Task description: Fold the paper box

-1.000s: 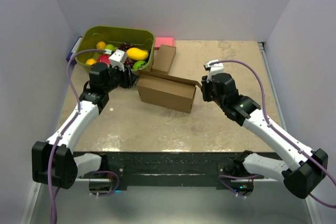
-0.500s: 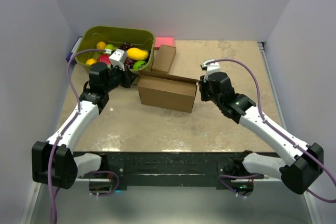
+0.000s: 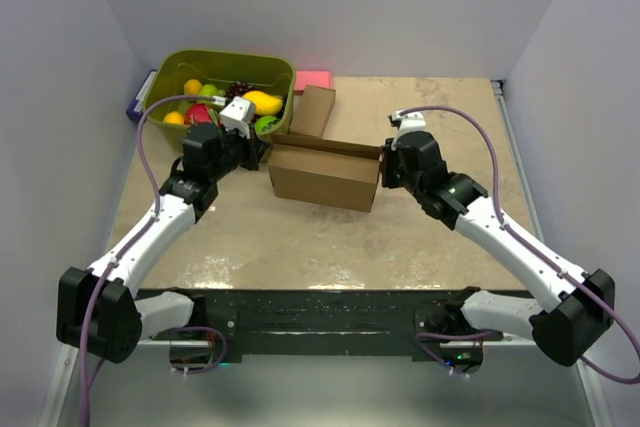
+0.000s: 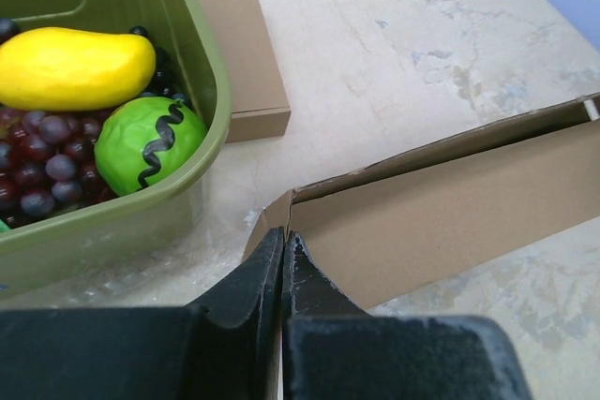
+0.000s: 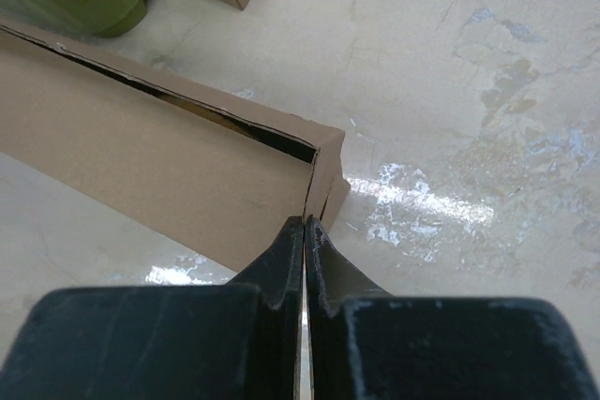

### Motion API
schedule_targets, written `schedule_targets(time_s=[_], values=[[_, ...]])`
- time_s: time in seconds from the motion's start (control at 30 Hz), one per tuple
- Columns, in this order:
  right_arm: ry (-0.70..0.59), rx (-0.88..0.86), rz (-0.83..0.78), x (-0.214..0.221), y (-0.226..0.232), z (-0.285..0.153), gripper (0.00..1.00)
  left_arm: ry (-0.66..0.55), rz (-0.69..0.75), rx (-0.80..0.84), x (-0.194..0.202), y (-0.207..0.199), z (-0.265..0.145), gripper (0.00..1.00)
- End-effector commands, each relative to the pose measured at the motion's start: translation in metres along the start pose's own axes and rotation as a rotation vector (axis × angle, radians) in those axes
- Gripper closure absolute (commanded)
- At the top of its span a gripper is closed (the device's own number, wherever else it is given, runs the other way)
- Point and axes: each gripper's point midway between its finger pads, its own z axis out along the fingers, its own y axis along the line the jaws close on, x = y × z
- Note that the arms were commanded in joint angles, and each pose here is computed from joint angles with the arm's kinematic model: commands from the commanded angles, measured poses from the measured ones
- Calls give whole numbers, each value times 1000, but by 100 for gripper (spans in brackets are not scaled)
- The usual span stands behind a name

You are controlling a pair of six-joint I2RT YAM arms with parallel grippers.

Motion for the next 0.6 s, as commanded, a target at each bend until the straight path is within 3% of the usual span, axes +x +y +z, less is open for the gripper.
schedule_targets(time_s=[0.0, 0.57], values=[[-62, -68, 119, -27, 20, -2, 100, 22, 89, -75, 7, -3, -3, 100], [-95, -88, 205, -49, 20, 2, 100, 40, 134, -179, 16, 11, -5, 100]])
